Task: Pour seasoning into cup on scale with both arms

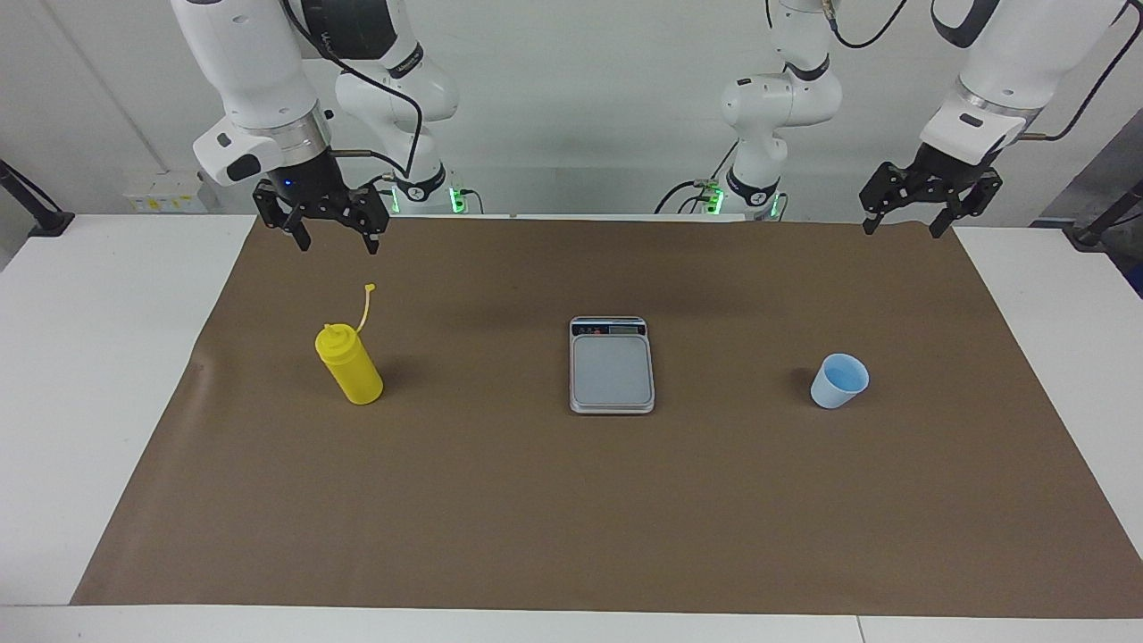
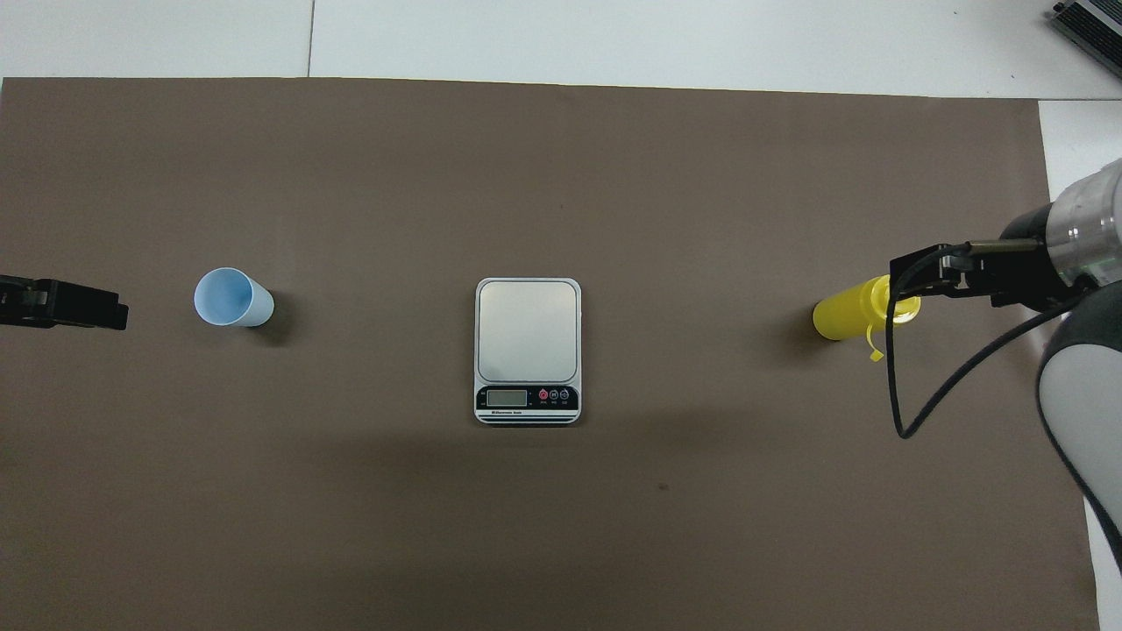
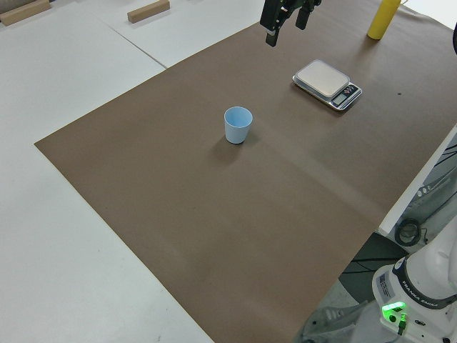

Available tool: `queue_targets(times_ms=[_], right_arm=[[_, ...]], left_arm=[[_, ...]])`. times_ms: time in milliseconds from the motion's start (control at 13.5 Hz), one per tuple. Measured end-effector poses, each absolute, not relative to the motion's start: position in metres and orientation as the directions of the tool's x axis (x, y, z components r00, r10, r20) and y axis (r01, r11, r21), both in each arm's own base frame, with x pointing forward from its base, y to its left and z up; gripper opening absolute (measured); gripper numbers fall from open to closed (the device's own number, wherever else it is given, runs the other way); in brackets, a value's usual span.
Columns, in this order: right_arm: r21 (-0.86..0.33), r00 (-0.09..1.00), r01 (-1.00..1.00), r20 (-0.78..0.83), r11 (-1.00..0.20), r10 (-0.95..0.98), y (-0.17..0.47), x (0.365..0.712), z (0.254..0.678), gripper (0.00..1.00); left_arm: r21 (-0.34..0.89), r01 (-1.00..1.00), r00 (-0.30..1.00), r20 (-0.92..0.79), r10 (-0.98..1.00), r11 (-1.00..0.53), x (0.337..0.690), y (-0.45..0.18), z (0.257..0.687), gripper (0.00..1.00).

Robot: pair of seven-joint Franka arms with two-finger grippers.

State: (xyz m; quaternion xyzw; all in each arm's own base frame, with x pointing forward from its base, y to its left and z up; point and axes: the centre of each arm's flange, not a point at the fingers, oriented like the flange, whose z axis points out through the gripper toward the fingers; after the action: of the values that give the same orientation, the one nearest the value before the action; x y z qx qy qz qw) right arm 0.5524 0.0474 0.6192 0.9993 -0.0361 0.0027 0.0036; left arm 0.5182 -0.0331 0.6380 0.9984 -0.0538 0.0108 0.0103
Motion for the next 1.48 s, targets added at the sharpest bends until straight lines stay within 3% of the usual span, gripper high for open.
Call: queue_targets(times_ms=[444,1036,1479], right_arm=[[0.007,0.997,-0.072,0.006,-0.997,-0.072,0.047,0.552,0.619,1.00],[0.007,0.997,-0.072,0.006,-0.997,-0.072,0.047,0.552,0.619,1.00],[0.007,0.997,-0.072,0.006,-0.997,-0.072,0.047,0.552,0.619,1.00]], left_arm=[[0.021,-0.066,0.997,0.040,-0.066,-0.998,0.528,-0.014,0.615,1.00],[0.030,0.042,0.999,0.031,0.043,-0.999,0.562,0.011,0.484,1.00],[0.036,0.099,0.994,0.036,0.101,-0.994,0.574,0.013,0.419,1.00]])
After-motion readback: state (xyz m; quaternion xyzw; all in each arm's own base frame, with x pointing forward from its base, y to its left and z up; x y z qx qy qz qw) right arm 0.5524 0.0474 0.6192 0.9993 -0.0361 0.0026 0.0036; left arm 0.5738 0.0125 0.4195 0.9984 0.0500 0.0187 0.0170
